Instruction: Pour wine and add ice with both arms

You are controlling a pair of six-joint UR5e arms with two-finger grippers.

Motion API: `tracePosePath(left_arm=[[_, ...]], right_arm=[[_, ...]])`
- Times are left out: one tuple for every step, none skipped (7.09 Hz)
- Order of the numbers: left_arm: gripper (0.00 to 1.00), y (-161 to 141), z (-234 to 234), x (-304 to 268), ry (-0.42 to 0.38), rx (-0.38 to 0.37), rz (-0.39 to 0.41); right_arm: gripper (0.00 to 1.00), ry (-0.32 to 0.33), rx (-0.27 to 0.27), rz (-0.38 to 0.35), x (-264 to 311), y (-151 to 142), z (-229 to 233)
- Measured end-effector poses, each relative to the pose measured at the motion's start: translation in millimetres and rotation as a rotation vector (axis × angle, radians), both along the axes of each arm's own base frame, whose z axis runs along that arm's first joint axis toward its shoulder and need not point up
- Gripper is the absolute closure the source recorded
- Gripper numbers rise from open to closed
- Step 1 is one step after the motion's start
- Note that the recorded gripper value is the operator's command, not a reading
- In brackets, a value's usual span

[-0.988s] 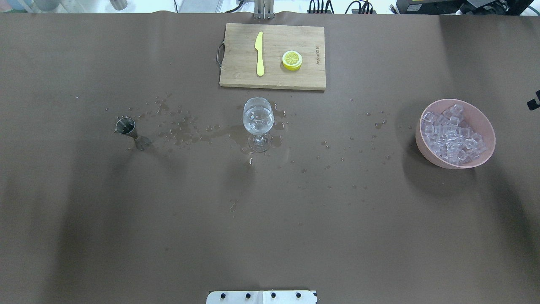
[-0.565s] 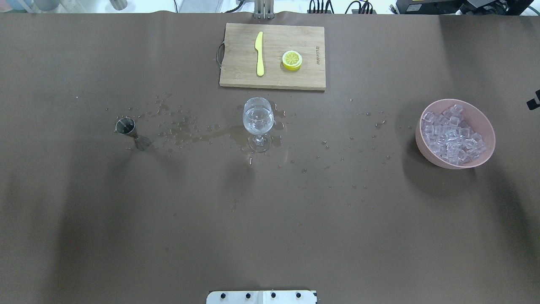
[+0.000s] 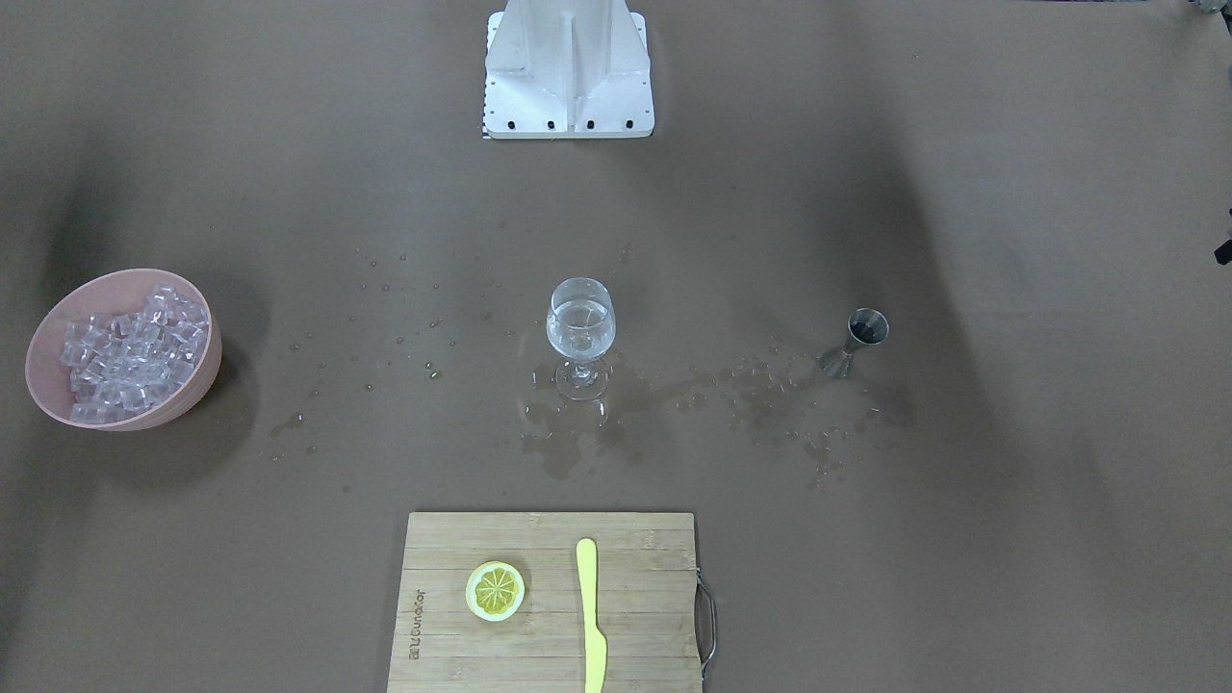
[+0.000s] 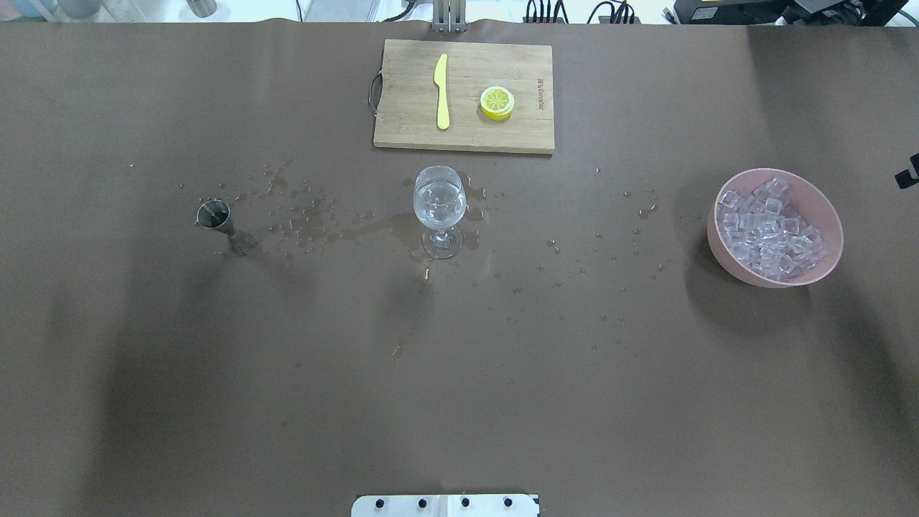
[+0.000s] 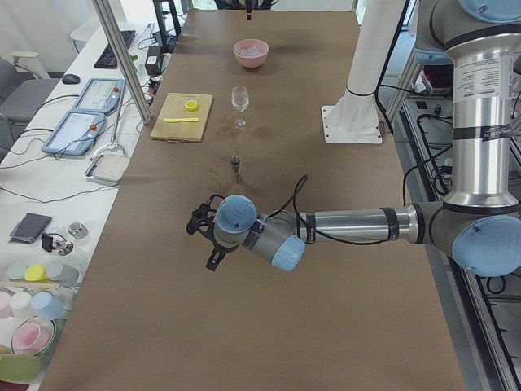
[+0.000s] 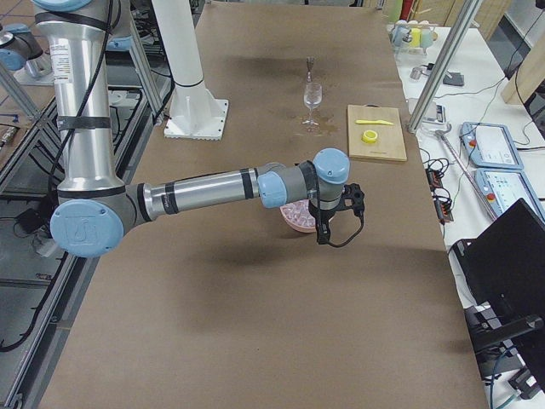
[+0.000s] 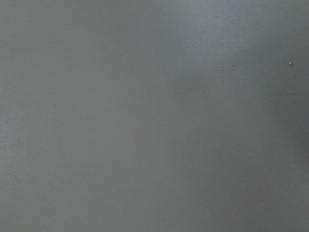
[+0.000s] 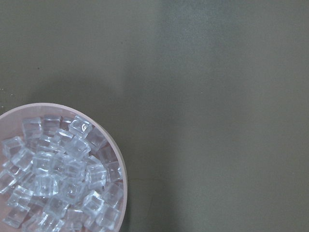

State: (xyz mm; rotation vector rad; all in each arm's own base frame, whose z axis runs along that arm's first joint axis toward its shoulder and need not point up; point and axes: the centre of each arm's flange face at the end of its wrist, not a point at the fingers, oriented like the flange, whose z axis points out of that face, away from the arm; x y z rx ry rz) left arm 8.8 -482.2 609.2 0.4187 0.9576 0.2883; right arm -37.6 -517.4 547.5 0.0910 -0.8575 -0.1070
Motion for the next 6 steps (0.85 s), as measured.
tracePosePath(left_arm=[[0.02,-11,-24,39,0.047,-0.008,0.014],[0.02,-14,-50,80,0.095,0.010,-0.014],[0.03,-10,-69,120,0.140,0.041,-0.061],[0.04,-7,-85,157,0.182,0.052,-0.103],[0.03,-4,-102,186,0.216,0.089,-0.126],[0.03,0,-115,207,0.250,0.153,-0.151]], right_arm=[[0.00,0.000,-0.002,-0.002,-1,0,1],[0.00,0.001,-0.004,-0.005,-2,-1,2],[0.00,0.001,-0.005,-0.009,-5,-2,3],[0.00,0.001,-0.006,-0.013,-7,-3,3],[0.00,0.001,-0.006,-0.015,-8,-4,3],[0.00,0.002,-0.006,-0.016,-9,-4,4]])
